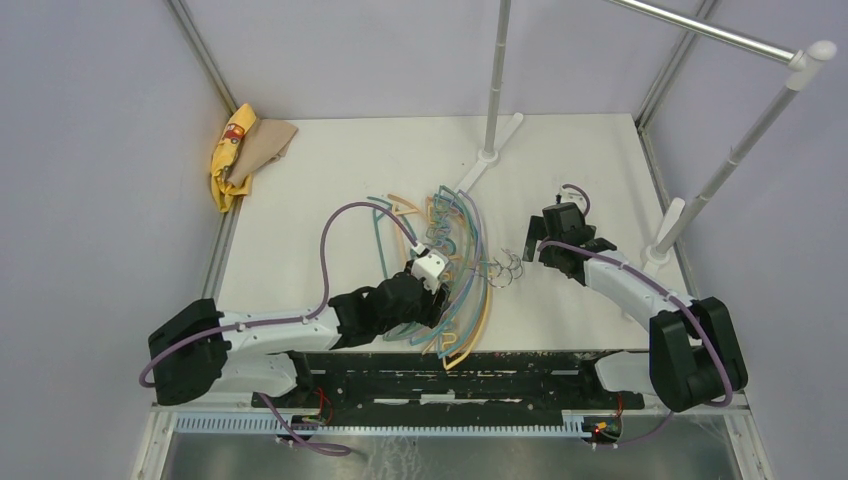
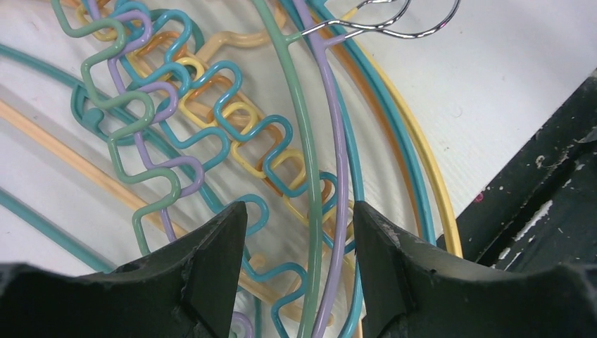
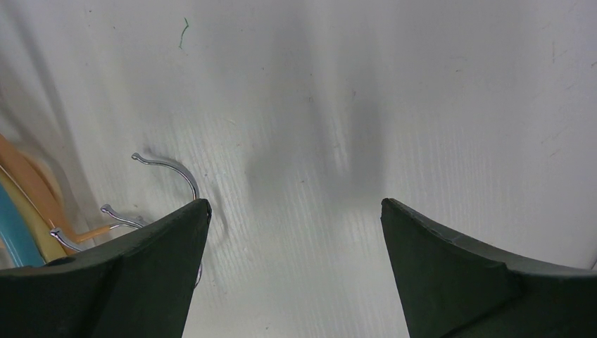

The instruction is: Organize the hangers

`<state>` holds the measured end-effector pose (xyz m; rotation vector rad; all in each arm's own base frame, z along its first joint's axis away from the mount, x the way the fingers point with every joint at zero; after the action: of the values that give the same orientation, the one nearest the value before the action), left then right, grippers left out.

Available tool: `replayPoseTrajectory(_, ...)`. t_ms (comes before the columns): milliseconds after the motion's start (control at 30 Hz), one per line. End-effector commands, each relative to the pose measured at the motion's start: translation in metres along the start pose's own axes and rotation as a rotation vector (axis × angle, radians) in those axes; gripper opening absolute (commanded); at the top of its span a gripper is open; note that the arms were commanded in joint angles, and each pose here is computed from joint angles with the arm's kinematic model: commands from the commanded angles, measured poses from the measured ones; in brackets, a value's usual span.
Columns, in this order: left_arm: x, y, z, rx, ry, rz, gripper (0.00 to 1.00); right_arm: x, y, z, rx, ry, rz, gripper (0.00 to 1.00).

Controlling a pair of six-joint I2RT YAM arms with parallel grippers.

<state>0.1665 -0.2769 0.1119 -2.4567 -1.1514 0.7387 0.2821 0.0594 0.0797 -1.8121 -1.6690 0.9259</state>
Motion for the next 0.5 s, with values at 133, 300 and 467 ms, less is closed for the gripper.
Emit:
replayPoseTrajectory(133,0.008,0.011,-0.006,-0.042,0.015,-0.067,0.63,0.0,0.001,-0.006,-0.031,0.005,0.006,1.0)
replayPoseTrajectory(300,0.01,0.017,0.001,-0.029,0.018,-0.066,0.6,0.0,0.002,-0.004,-0.024,0.003,0.012,1.0)
replayPoseTrajectory(467,0.009,0.022,0.015,0.017,0.016,-0.046,0.5,-0.001,0.002,-0.004,-0.026,0.003,0.013,1.0)
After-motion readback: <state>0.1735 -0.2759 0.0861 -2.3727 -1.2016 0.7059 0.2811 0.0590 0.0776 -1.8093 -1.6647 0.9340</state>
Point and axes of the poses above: each gripper's point midway between its finger pads, its own y axis out along the fingers, its own x axis along the line the jaws close on, z = x × y, the point moved 3 cm from there along -y, back along the fingers, and after that the axes turned 15 degrees about -y, right-handed, at the moved point
